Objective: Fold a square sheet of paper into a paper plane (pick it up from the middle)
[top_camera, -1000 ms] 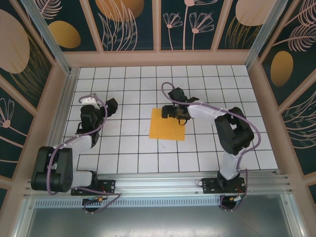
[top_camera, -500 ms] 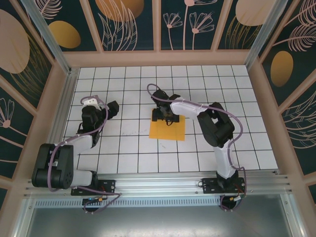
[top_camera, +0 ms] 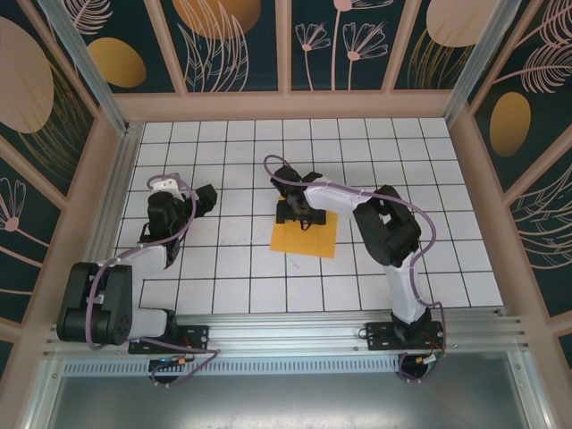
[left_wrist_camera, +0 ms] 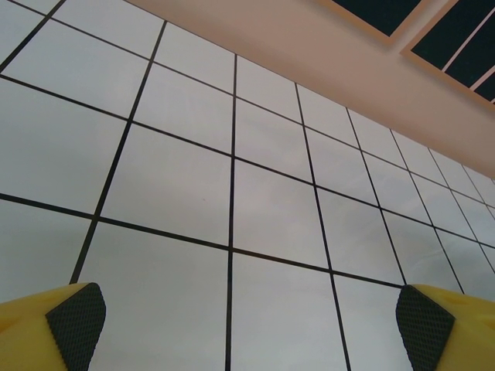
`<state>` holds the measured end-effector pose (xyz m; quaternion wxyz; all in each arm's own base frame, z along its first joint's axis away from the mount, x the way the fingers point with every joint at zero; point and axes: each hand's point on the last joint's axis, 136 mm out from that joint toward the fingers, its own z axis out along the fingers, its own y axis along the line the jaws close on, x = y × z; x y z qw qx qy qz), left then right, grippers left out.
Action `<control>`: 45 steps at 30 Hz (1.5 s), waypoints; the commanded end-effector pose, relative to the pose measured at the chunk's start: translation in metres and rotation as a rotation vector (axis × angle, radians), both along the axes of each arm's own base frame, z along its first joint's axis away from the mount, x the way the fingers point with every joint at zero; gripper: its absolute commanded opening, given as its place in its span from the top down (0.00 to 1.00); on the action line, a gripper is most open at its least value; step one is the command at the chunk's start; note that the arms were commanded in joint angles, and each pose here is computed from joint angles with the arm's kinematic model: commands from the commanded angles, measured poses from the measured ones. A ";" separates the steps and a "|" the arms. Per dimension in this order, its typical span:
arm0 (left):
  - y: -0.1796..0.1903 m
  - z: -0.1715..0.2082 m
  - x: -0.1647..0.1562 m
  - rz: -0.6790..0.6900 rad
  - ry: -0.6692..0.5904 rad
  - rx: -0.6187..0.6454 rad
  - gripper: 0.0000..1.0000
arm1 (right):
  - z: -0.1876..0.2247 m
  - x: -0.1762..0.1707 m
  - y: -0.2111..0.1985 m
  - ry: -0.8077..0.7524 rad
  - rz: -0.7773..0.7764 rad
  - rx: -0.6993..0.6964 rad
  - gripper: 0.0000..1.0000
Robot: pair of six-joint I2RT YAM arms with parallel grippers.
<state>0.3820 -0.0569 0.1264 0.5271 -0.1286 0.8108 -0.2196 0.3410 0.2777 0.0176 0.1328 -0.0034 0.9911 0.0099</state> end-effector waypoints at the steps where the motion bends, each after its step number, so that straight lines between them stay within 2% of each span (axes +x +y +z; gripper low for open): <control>1: -0.005 0.003 -0.004 -0.031 -0.012 0.006 0.01 | 0.016 -0.009 -0.008 0.003 -0.007 -0.044 0.01; 9: -0.011 0.006 -0.004 -0.062 -0.020 -0.007 0.01 | 0.011 -0.018 -0.012 0.030 -0.051 -0.028 0.01; 17: -0.014 0.008 -0.002 -0.076 -0.023 -0.014 0.01 | 0.043 -0.010 -0.011 -0.050 -0.077 0.016 0.01; 38: -0.019 0.008 0.000 -0.106 -0.015 -0.015 0.02 | -0.028 -0.035 -0.017 0.126 -0.037 -0.020 0.01; 43: -0.020 0.009 0.001 -0.114 -0.013 -0.020 0.01 | -0.026 -0.034 -0.019 0.118 -0.032 -0.018 0.06; 45: -0.021 0.010 0.001 -0.118 -0.014 -0.021 0.02 | -0.025 -0.032 -0.020 0.114 -0.033 -0.018 0.13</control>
